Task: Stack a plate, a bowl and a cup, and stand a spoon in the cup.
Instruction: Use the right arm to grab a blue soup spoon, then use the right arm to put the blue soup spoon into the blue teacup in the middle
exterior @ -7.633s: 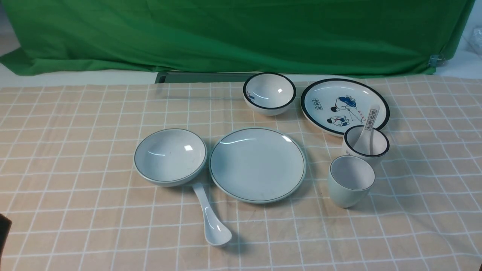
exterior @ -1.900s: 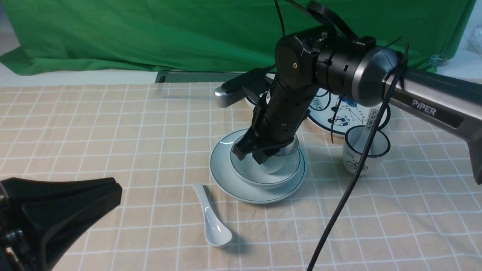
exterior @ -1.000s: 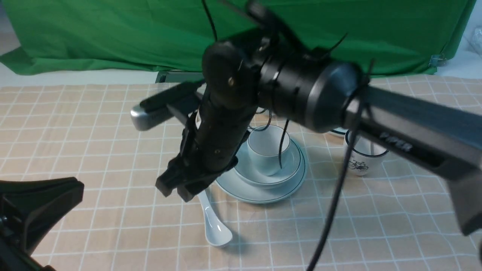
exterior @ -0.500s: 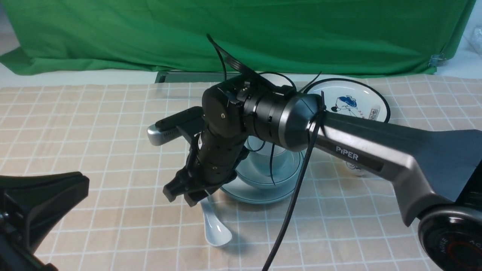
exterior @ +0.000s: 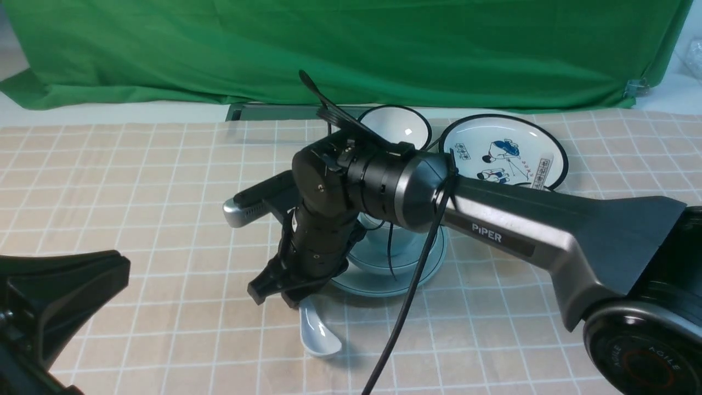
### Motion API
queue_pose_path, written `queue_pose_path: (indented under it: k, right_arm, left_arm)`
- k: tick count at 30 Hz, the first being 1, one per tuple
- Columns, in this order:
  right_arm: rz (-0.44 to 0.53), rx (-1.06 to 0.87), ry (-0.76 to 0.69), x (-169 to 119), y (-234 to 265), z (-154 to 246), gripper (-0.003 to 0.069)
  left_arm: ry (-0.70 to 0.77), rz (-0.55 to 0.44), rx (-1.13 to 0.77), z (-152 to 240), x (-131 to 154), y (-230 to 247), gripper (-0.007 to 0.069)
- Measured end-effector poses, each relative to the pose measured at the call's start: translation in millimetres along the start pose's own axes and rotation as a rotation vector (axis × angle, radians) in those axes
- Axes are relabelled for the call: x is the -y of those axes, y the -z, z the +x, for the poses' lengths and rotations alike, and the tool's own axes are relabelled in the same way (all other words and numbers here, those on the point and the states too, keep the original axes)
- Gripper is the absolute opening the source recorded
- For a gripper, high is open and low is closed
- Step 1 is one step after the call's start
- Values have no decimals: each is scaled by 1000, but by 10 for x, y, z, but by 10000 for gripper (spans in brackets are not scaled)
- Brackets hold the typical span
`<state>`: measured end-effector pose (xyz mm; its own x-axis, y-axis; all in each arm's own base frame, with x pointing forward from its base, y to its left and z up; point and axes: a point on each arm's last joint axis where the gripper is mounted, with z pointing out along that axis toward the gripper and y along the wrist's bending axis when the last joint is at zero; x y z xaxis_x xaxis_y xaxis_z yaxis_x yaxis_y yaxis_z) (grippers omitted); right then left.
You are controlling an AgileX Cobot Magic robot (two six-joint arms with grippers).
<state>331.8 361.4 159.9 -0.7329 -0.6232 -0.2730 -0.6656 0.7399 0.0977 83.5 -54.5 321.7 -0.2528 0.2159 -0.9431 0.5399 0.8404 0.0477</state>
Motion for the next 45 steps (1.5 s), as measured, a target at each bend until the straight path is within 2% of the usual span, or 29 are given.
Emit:
queue_pose_path:
  k: [1, 3, 8, 13, 14, 16, 17, 20, 24, 26, 28, 32, 37, 45]
  right_arm:
    - [1, 0, 1, 1, 0, 0, 258]
    - [3, 4, 2, 3, -1, -7, 166]
    - [-11, -2, 20, -53, 77, 6, 167]
    - [-45, 81, 103, -250, 778, 5, 167]
    - [-20, 140, 133, -240, 1181, 26, 167]
    - [38, 202, 133, -121, 1579, 87, 167]
    - [46, 201, 130, -101, 1601, 103, 167]
    - [125, 235, 45, 287, 1896, 339, 167]
    - [132, 405, -46, 600, 1810, 629, 167]
    - [116, 579, -66, 648, 1707, 673, 167]
    - [103, 830, -72, 671, 1576, 669, 167]
    - [98, 1072, -71, 707, 1383, 637, 167]
    - [104, 1177, -67, 769, 1099, 560, 167]
    - [125, 1142, -88, 908, 727, 563, 167]
  left_arm:
    - [-1, 0, 0, 0, 0, 0, 1]
    - [-1, 0, 0, 0, 0, 0, 1]
    - [-2, 0, 0, 0, 0, 0, 1]
    - [-11, 0, 0, 0, 0, 0, 1]
    - [-16, 0, 0, 0, 0, 0, 1]
    - [-20, 0, 0, 0, 0, 0, 1]
    - [-21, 0, 0, 0, 0, 0, 1]
    - [-23, 0, 0, 0, 0, 0, 1]
    - [-24, 1, 0, 0, 0, 0, 1]
    - [-23, 1, 0, 0, 1, 0, 1]
    - [-23, 1, 0, 0, 1, 0, 1]
    - [-22, 2, -1, 1, 2, 0, 1]
    - [-22, 2, -1, 1, 2, 0, 1]
    - [-22, 2, -1, 1, 2, 0, 1]
